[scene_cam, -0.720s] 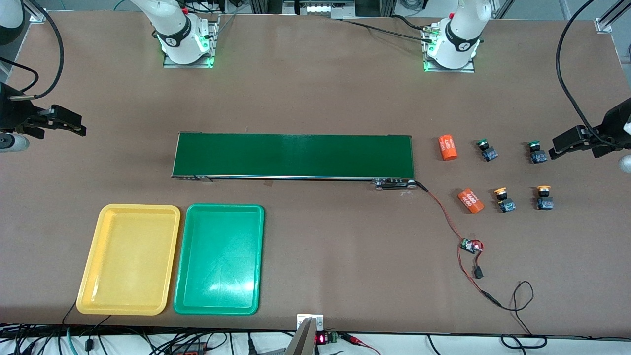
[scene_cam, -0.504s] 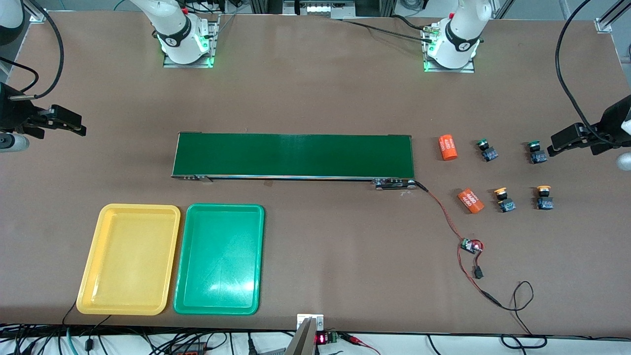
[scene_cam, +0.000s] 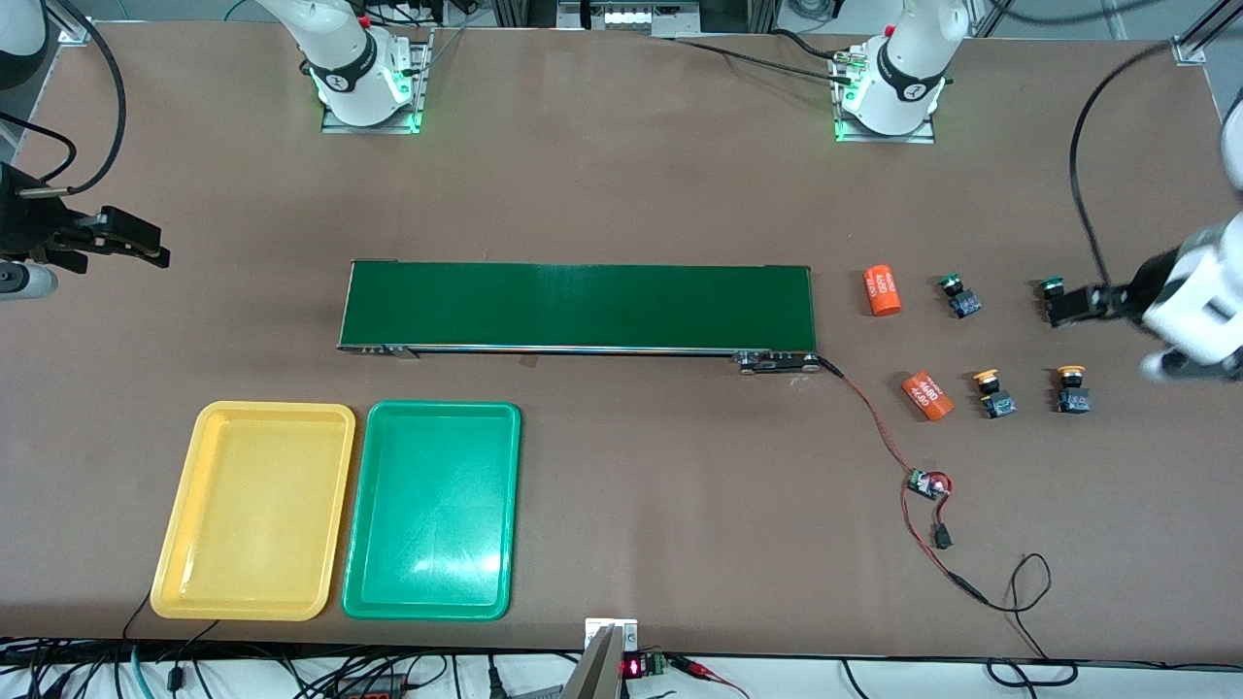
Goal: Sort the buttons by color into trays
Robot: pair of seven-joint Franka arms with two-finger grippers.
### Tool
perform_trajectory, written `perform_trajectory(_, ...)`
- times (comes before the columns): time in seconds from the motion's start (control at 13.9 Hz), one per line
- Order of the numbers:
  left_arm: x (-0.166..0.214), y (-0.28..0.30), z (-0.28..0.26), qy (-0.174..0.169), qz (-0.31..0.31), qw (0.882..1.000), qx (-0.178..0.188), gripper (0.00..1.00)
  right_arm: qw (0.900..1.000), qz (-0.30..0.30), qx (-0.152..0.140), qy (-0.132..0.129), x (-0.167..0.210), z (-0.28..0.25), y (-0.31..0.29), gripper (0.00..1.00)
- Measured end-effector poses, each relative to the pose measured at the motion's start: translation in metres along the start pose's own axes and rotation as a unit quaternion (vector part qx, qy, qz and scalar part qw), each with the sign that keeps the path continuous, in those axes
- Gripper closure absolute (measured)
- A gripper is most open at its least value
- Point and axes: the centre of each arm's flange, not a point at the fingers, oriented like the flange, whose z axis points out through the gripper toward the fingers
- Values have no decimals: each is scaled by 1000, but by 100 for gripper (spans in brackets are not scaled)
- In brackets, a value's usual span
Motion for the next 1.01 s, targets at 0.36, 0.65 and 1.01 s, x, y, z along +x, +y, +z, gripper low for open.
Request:
perform_trajectory(0.36, 60, 0, 119, -42, -5, 999, -1, 0, 1000, 3, 0, -1, 0, 1, 4, 0)
perform_trajectory(0.65, 87, 7, 183, -39, -76, 996, -20, 0, 1000, 11, 1, -9, 3, 9, 12, 0)
perform_trajectory(1.01, 98, 7, 214, -39, -187, 981, -28, 0, 1000, 11, 2, -11, 4, 11, 12, 0)
